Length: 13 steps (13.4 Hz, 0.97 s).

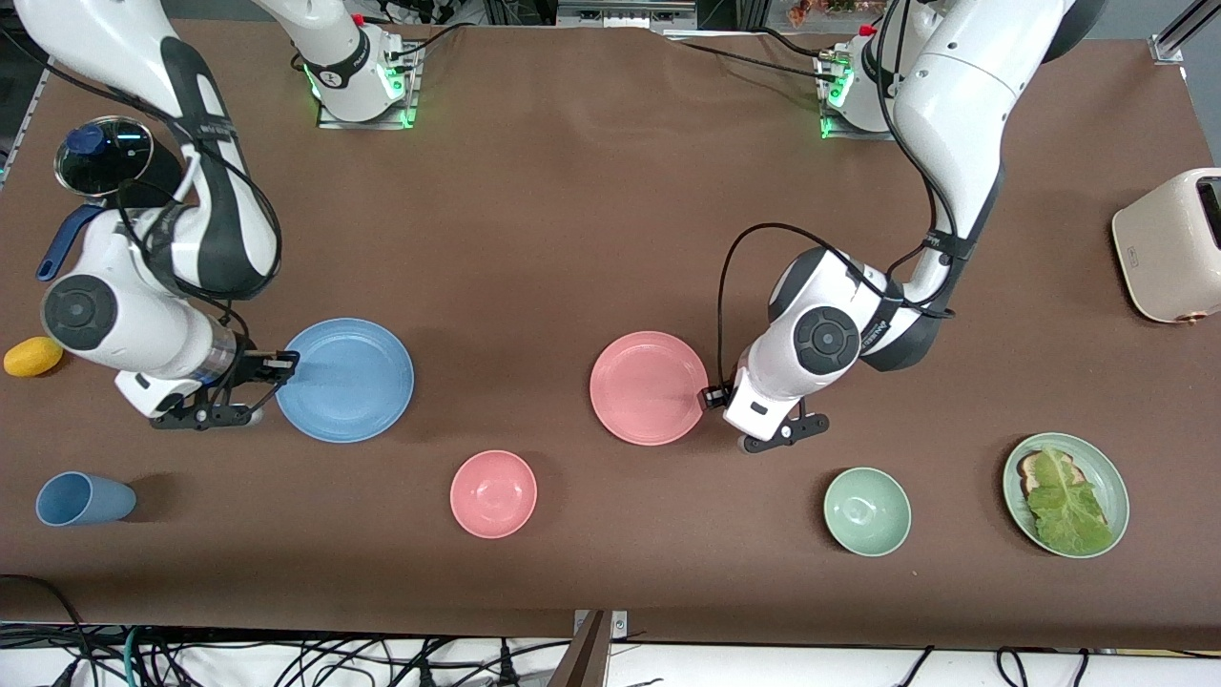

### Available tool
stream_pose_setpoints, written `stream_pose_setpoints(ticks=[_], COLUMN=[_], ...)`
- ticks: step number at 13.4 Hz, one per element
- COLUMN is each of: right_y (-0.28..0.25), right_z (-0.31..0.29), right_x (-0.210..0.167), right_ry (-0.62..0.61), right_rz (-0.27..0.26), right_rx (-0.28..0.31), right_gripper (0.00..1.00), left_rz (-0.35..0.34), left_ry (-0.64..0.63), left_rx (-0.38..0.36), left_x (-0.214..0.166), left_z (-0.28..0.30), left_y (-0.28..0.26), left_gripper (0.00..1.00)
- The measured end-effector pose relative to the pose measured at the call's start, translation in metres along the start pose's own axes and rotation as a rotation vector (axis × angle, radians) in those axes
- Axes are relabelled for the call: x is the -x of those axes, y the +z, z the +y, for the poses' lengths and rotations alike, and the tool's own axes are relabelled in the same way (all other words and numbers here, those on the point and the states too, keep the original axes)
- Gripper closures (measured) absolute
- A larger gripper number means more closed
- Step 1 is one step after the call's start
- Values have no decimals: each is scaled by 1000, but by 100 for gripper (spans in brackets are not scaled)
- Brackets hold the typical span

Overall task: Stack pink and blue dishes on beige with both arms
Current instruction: 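Place the blue plate on the pink plate while the left gripper withdraws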

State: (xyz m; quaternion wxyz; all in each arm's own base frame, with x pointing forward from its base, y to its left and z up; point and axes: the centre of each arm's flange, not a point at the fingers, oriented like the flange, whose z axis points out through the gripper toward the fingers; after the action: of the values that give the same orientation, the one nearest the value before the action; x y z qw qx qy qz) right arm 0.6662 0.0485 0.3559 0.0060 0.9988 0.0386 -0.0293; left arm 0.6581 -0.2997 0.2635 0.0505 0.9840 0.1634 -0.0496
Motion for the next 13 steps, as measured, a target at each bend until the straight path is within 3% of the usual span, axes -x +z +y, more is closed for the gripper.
stream_pose_setpoints(ticks=[2,4,7,13], right_y=[-34,-44,-39,20], right_z=[-28,-61,-150,-355], right_x=[-8,-9,1,42], right_ry=[-9,4,75,279], right_rz=[20,24,4,95], right_rx=[-72,-138,-145,-194], right_gripper=[95,95,95,95], left_rz=[-6,-19,-45,-123], left_ry=[-19,-17,18,120], left_rx=[-12,-28,-51,-86], left_x=[-9,-16,-29,-70], left_z=[-12,-26,-49,-133], left_y=[-7,-14,-22,-43], left_gripper=[0,0,0,0])
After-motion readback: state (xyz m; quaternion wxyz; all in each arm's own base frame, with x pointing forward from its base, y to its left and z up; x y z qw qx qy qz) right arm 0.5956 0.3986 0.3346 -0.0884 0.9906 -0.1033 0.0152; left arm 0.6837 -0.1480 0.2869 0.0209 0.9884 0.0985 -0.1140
